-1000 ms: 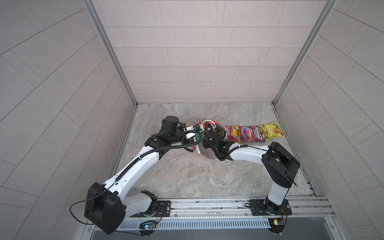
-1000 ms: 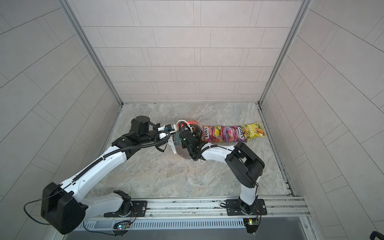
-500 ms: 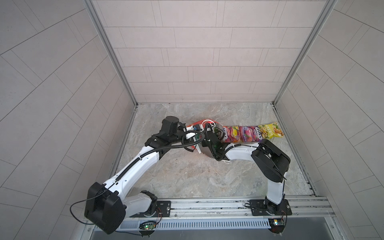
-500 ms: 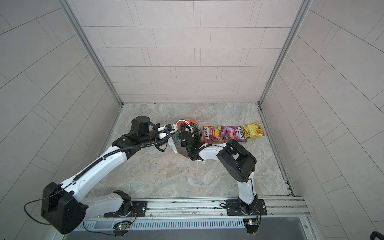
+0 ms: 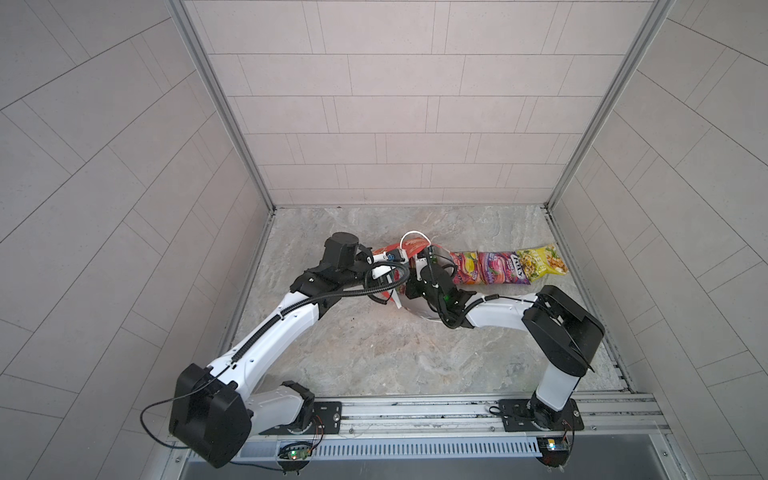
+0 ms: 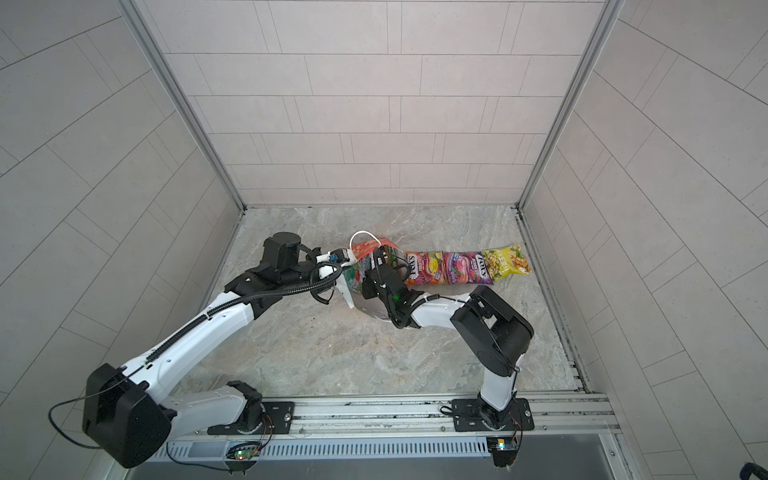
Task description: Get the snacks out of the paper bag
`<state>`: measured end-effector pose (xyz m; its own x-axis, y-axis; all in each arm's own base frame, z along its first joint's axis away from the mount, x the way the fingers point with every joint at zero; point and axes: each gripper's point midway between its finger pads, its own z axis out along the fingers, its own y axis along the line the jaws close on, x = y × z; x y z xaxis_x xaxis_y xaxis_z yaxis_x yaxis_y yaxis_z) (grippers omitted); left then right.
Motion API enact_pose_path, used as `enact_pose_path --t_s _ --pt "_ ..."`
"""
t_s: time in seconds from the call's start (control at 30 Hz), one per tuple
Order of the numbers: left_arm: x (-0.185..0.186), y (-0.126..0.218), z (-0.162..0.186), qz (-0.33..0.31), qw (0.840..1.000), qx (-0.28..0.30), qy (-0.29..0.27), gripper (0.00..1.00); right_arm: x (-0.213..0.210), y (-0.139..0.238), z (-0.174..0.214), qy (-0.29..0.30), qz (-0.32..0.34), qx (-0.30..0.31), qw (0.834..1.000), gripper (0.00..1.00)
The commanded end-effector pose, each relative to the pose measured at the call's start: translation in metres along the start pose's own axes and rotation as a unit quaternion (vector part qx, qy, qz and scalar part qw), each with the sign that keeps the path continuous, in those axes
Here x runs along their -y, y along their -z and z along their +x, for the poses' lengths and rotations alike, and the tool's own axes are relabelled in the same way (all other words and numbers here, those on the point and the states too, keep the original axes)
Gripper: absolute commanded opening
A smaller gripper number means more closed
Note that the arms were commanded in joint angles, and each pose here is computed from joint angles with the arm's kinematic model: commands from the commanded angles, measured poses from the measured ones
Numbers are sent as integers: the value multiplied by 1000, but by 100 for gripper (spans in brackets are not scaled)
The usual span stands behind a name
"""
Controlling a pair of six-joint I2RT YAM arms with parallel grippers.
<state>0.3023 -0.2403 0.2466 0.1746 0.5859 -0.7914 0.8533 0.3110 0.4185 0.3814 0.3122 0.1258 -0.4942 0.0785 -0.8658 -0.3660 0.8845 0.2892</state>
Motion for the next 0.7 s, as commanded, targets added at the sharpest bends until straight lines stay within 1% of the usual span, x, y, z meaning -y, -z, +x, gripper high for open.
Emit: enact_pose_path --t_s 0.0,0.43,0.67 --pt "3 -1 -5 5 1000 12 -10 0 -16 19 -20 8 -35 19 999 0" --pt "2 0 -4 1 1000 8 -11 0 -13 68 -44 45 -30 25 998 0" --pt "1 -1 -3 -1 1000 6 -10 0 -17 95 -61 68 -44 33 996 0"
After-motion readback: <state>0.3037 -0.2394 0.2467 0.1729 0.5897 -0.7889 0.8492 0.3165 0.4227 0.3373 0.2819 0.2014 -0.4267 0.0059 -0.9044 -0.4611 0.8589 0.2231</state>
